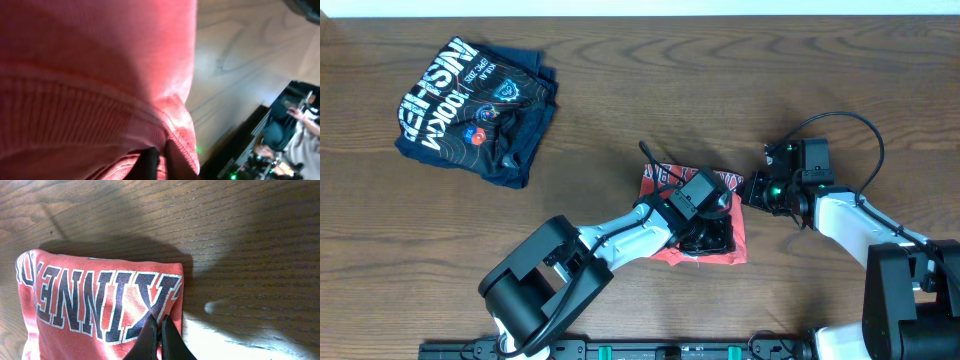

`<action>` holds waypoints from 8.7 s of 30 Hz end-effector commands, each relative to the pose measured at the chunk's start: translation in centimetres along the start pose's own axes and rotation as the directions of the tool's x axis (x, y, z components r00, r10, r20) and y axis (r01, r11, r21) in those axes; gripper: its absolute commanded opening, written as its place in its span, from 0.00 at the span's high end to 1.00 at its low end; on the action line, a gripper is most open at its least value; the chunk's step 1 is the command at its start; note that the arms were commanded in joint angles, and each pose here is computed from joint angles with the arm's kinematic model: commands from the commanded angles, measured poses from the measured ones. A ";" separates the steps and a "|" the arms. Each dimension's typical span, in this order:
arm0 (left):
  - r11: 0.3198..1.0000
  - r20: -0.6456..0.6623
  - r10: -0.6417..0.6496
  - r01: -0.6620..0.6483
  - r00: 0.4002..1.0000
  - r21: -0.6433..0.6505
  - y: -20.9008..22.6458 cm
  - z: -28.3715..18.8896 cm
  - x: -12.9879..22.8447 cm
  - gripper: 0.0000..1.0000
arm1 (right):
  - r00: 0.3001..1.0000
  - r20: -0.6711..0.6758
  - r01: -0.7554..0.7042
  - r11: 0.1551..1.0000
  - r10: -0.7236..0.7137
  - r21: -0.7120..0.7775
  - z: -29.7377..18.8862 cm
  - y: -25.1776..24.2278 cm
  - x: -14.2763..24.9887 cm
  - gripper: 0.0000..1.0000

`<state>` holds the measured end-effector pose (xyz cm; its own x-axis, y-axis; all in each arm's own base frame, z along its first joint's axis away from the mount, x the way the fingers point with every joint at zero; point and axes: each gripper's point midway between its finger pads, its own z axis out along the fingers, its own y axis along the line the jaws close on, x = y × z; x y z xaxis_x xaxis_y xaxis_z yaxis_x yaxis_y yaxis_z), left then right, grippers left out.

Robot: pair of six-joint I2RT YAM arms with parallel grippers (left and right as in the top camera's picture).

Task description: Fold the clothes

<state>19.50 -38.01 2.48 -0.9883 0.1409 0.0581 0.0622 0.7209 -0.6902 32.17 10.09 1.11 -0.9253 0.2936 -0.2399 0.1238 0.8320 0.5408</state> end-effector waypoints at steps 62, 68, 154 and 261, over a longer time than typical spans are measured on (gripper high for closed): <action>0.972 -0.170 -0.219 0.230 0.961 0.042 2.2 3.3 1.2 0.94 | 0.968 0.247 -0.041 0.998 0.051 -0.047 -2.9 -3.1 -7.0 0.97; 0.978 -0.164 -0.188 0.200 0.968 0.056 1.8 3.0 1.1 0.94 | 0.969 0.244 -0.016 0.996 0.036 -0.083 -3.4 -3.1 -7.2 0.63; 0.998 0.085 -0.066 0.067 0.994 -0.016 6.4 -8.5 -4.9 0.10 | 0.996 -0.061 -0.055 0.989 0.064 0.135 -5.1 -5.2 2.9 0.99; 0.948 0.918 0.089 0.249 0.386 -0.196 20.2 -54.9 -8.4 0.02 | 0.989 0.144 -0.028 0.999 0.023 0.030 -13.8 0.9 2.1 0.99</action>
<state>36.77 13.12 24.76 -0.5492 -0.5307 -0.6456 -0.1950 0.8325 -0.5185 24.95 5.02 11.42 -0.8673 0.3818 -0.3193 0.1767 0.8359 0.5196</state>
